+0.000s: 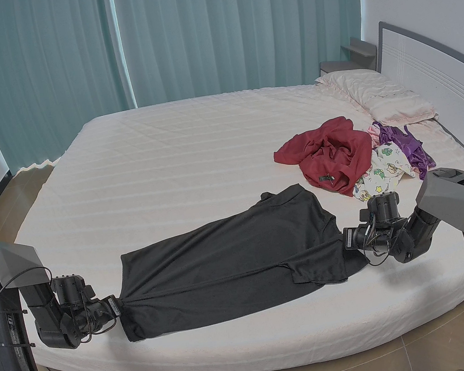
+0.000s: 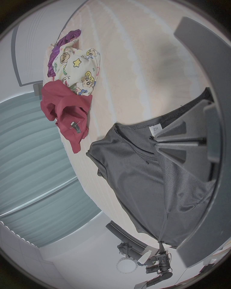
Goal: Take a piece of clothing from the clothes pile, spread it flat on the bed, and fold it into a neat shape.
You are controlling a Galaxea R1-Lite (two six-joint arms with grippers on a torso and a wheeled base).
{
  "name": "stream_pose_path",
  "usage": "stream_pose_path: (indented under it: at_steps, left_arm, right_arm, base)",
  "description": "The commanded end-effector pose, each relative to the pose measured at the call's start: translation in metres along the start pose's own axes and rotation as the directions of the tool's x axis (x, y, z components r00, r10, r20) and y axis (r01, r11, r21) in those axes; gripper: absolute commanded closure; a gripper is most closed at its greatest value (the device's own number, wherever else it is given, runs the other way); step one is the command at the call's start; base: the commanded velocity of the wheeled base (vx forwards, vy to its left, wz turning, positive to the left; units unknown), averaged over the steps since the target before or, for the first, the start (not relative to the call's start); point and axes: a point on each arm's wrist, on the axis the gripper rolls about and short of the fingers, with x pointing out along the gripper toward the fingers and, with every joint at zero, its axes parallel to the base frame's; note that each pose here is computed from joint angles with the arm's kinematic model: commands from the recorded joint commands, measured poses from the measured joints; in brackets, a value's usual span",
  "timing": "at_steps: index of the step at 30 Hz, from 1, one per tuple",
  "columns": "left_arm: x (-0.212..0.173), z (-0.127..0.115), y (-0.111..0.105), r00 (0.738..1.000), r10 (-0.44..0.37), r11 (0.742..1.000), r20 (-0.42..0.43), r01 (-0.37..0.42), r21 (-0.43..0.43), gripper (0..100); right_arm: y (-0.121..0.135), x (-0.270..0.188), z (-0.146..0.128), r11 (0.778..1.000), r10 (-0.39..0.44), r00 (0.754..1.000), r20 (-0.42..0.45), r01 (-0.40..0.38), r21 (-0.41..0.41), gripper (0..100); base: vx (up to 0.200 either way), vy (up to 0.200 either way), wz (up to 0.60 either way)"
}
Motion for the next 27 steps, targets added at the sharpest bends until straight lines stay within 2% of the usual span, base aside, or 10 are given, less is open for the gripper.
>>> stream_pose_path:
  at_steps: [1,2,3,4,10,15,20,23,24,27]
  left_arm:
    - [0.004,-0.006,0.001,1.000,0.002,1.000,-0.019,-0.002,0.005,100]
    - [0.004,-0.006,0.001,1.000,0.002,1.000,-0.015,-0.002,0.006,100]
    - [0.004,-0.006,0.001,1.000,0.004,1.000,-0.014,-0.004,0.006,100]
    - [0.004,-0.006,0.001,1.000,0.004,1.000,-0.014,-0.004,0.006,0]
    - [0.002,-0.007,0.002,1.000,0.006,1.000,-0.018,-0.006,-0.002,0]
    - [-0.020,-0.006,-0.003,1.000,-0.001,1.000,-0.025,0.001,-0.021,0]
    - [-0.050,0.000,-0.013,0.999,-0.044,0.993,-0.009,0.042,-0.112,0]
    - [-0.060,0.002,-0.016,0.999,-0.047,0.987,-0.001,0.047,-0.157,0]
    - [-0.064,0.001,-0.018,0.999,-0.050,0.979,-0.001,0.049,-0.196,0]
    - [-0.064,0.001,-0.018,0.999,-0.049,0.976,0.001,0.048,-0.212,0]
  right_arm:
    - [0.004,0.006,-0.006,1.000,0.008,1.000,-0.016,-0.008,-0.005,100]
    - [0.004,0.008,-0.009,1.000,0.008,1.000,-0.021,-0.008,-0.006,0]
    - [0.004,0.010,-0.010,1.000,0.009,1.000,-0.023,-0.009,-0.006,0]
    - [0.004,0.011,-0.010,1.000,0.009,1.000,-0.023,-0.009,-0.006,0]
    - [0.002,0.011,-0.008,1.000,0.002,1.000,-0.008,-0.002,0.000,0]
    - [-0.005,-0.007,0.014,0.999,-0.036,0.998,0.049,0.035,0.025,0]
    - [0.009,-0.046,0.031,0.973,-0.082,0.993,0.082,0.062,0.224,0]
    - [0.014,-0.058,0.029,0.956,-0.110,0.991,0.082,0.083,0.281,0]
    - [0.019,-0.067,0.020,0.938,-0.113,0.992,0.051,0.090,0.334,0]
    - [0.026,-0.072,0.002,0.916,-0.107,0.994,-0.007,0.101,0.389,0]
  base:
    - [0.000,0.000,0.00]
    - [0.000,0.000,0.00]
    - [0.000,0.000,0.00]
    - [0.000,0.000,0.00]
    - [0.000,0.000,0.00]
    - [0.000,0.000,0.00]
    - [0.000,0.000,0.00]
    - [0.000,0.000,0.00]
    - [0.000,0.000,0.00]
    - [0.000,0.000,0.00]
